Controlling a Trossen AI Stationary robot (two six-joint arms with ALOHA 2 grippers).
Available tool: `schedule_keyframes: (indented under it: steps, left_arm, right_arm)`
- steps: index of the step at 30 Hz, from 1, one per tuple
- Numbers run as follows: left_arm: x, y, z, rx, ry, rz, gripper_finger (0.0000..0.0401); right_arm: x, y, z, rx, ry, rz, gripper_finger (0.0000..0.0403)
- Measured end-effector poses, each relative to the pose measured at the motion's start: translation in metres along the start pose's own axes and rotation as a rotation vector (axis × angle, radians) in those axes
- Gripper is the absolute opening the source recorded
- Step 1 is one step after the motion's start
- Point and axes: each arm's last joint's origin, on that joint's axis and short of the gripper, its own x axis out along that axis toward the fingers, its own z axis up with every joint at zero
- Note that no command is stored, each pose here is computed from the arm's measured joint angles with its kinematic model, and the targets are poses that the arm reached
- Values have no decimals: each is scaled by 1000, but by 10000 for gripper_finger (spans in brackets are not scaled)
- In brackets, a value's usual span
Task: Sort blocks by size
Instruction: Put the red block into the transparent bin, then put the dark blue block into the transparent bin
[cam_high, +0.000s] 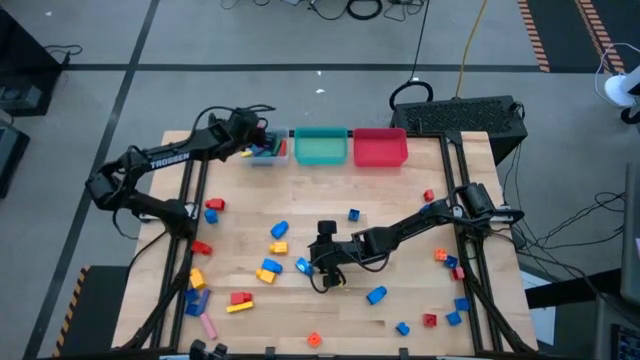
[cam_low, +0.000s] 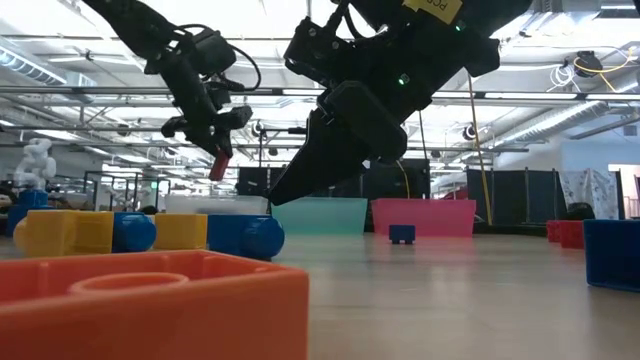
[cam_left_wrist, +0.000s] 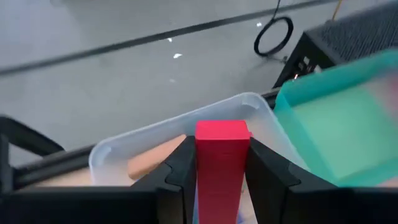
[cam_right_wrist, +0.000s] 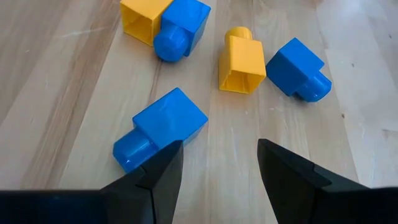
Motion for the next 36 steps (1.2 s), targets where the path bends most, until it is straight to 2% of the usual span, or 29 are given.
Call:
schedule_keyframes:
  steps: [4,11,17,21,27,36]
  left_arm:
    - [6,-1,-2,146,15,4,132]
    - [11,-7,-8,302,48,-31,148]
    - [0,-22,-4,393,53,-75,151]
    - [-15,-38,-2,455,104,-127,152]
    - [-48,-64,-16,592,270,-236,152]
    - [-99,-87,-71,643,599,-256,153]
  right_arm:
    - [0,0,0,0,0,0,194]
    - [0,0,0,1,0,0,194]
    - [0,-1,0,2,0,-2,194]
    - [1,-1,-3,0,6,-2,194]
    - [2,-5,-4,1,14,-9,194]
    - [2,-4,-5,-1,18,-8,194]
